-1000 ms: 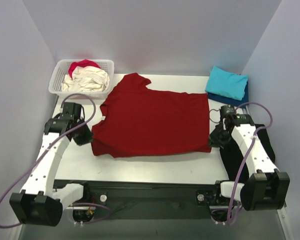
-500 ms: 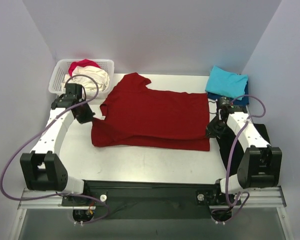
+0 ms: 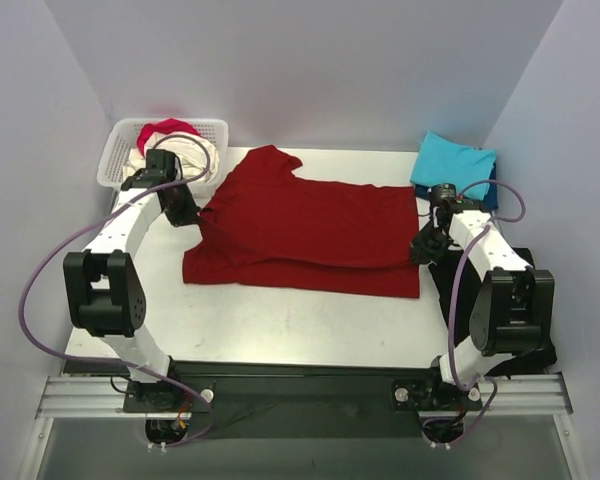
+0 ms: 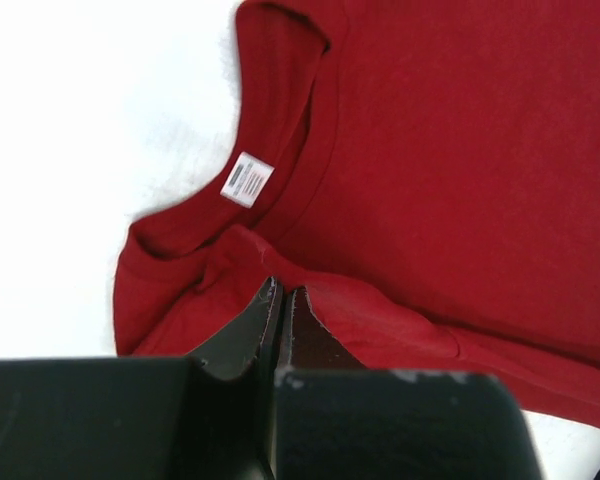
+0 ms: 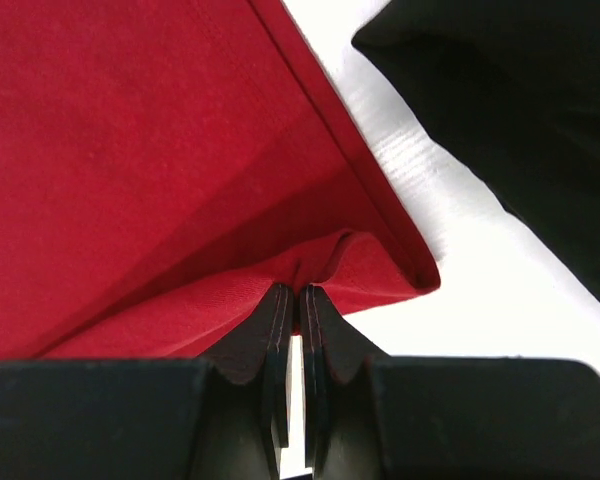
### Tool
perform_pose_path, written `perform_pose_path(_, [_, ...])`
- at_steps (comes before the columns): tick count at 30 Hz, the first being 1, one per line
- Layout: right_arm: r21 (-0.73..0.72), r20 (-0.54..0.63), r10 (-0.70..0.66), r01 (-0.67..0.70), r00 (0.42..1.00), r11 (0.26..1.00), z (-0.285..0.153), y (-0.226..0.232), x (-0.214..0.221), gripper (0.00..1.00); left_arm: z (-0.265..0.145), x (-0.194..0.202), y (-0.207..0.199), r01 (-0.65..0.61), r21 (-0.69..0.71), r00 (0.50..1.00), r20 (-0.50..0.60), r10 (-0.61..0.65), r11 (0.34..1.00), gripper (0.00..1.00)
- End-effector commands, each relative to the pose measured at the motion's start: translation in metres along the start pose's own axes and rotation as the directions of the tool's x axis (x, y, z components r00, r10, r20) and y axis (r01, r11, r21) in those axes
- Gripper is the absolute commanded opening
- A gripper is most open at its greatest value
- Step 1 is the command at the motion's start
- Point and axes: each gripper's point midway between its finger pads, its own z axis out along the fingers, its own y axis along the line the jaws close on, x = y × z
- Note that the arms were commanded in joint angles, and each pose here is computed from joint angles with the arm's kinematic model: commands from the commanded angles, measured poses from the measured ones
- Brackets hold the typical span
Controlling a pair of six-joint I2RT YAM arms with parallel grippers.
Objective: Fold and stack the t-shirts
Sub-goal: Fold the flattened tshirt in 1/3 of the way
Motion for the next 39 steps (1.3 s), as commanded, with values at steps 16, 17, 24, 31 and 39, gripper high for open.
perform_pose_path(16, [0.021, 0.068, -0.004, 0.003, 0.998, 1.0, -0.002, 0.021, -0.041, 0.44, 0.047, -0.062, -0.093, -0.248, 0.242, 0.963, 0.164, 0.213, 0.938, 0.55])
perform_pose_path(17, [0.036, 0.096, -0.011, 0.008, 0.995, 0.999, -0.006, 0.02, -0.047, 0.45, 0.047, -0.064, -0.091, -0.24, 0.233, 0.961, 0.195, 0.197, 0.942, 0.55])
perform_pose_path(24, [0.055, 0.148, -0.114, 0.107, 0.982, 0.993, -0.031, 0.019, -0.048, 0.44, -0.007, -0.066, -0.08, -0.228, 0.184, 0.94, 0.296, 0.167, 0.956, 0.55])
perform_pose_path(31, [0.11, -0.002, -0.22, 0.219, 0.976, 0.97, -0.009, 0.002, 0.021, 0.41, -0.004, 0.017, -0.035, -0.199, 0.091, 0.979, 0.062, 0.194, 0.976, 0.5])
perform_pose_path(39, [0.125, -0.103, -0.34, 0.351, 0.935, 0.928, 0.014, 0.009, 0.063, 0.38, 0.001, 0.073, 0.005, -0.165, -0.007, 0.983, -0.081, 0.164, 0.986, 0.44])
